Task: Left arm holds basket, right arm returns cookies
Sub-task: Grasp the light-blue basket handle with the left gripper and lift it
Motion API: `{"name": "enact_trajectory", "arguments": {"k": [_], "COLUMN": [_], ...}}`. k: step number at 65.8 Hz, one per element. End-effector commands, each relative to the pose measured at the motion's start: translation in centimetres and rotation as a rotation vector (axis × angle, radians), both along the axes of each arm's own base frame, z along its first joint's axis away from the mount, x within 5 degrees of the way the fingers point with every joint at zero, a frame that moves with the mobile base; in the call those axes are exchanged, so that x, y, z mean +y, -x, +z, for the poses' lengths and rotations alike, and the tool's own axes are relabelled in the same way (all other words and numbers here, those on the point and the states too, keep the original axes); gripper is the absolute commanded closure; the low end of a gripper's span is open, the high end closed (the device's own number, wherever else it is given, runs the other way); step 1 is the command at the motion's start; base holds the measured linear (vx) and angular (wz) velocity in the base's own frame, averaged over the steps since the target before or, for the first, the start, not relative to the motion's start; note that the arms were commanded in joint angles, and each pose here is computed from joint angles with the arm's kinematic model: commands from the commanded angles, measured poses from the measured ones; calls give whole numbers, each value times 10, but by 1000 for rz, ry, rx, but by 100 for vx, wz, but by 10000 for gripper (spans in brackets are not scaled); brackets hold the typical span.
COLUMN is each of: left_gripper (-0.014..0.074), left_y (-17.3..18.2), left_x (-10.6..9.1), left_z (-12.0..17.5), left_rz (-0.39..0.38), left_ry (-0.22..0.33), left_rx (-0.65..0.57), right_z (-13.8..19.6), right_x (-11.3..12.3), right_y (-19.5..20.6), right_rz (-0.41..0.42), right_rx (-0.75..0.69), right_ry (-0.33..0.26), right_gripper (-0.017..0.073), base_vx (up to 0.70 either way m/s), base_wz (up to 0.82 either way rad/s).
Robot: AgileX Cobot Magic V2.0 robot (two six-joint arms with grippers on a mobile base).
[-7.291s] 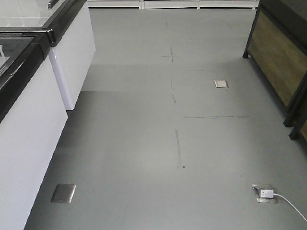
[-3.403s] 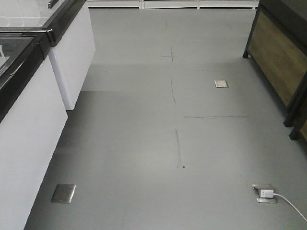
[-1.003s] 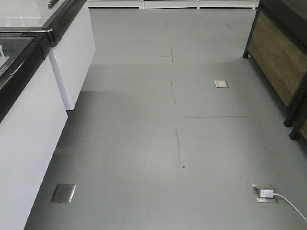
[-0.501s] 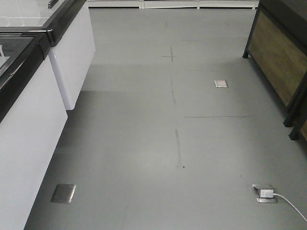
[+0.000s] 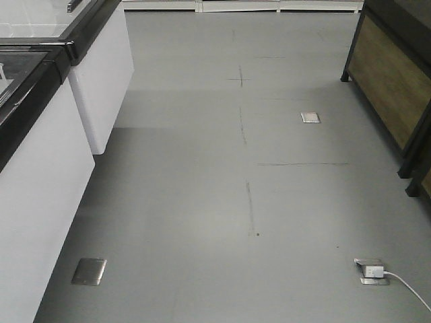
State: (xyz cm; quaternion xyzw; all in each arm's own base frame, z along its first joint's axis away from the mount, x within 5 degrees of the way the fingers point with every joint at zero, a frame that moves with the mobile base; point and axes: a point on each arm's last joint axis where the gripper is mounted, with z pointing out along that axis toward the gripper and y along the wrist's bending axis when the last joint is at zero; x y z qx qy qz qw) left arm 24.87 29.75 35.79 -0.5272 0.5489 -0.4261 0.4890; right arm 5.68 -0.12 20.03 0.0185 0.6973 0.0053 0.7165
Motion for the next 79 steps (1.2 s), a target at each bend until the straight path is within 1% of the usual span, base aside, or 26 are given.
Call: {"name": "enact_trajectory", "arguments": {"k": [1, 3, 12, 26, 33, 36, 41, 45, 49, 52, 53, 56, 60, 73, 79], "left_gripper": [69, 69, 69, 69, 70, 77, 123, 188, 286, 362, 402, 484, 605, 601, 601], "left_y": [-6, -8, -22, -33, -35, -35, -35, -36, -36, -36, -36, -36, -36, -36, -36], "left_x": [-6, -4, 0, 11, 15, 16, 17, 20, 21, 20, 21, 20, 20, 18, 17], "left_z": [24, 20, 14, 14, 15, 16, 18, 19, 21, 22, 22, 23, 23, 27, 38], "left_rz": [-21, -22, -41, -45, -32, -27, -12, 0, 3, 1, 1, -1, -7, -26, -44], "left_ry": [5, 17, 36, 36, 34, 42, 60, 85, 107, 103, 100, 84, 82, 72, 45], "left_rx": [-97, -98, -109, -136, -142, -154, -184, -216, -252, -266, -267, -267, -268, -279, -298], "right_z": [1, 1, 1, 1, 1, 1, 1, 1, 1, 1, 1, 1, 1, 1, 1], "right_x": [0, 0, 0, 0, 0, 0, 0, 0, 0, 0, 0, 0, 0, 0, 0], "right_y": [1, 1, 1, 1, 1, 1, 1, 1, 1, 1, 1, 1, 1, 1, 1], "right_rz": [0, 0, 0, 0, 0, 0, 0, 0, 0, 0, 0, 0, 0, 0, 0], "right_rx": [-68, -68, -68, -68, -68, -68, -68, -68, -68, -68, -68, -68, -68, -68, -68], "right_ry": [6, 6, 6, 6, 6, 6, 6, 6, 6, 6, 6, 6, 6, 6, 6], "right_gripper": [565, 565, 565, 565, 565, 565, 565, 565, 565, 565, 565, 565, 565, 565, 565], "base_vx": [0, 0, 0, 0, 0, 0, 0, 0, 0, 0, 0, 0, 0, 0, 0], "base_wz": [0, 0, 0, 0, 0, 0, 0, 0, 0, 0, 0, 0, 0, 0, 0]}}
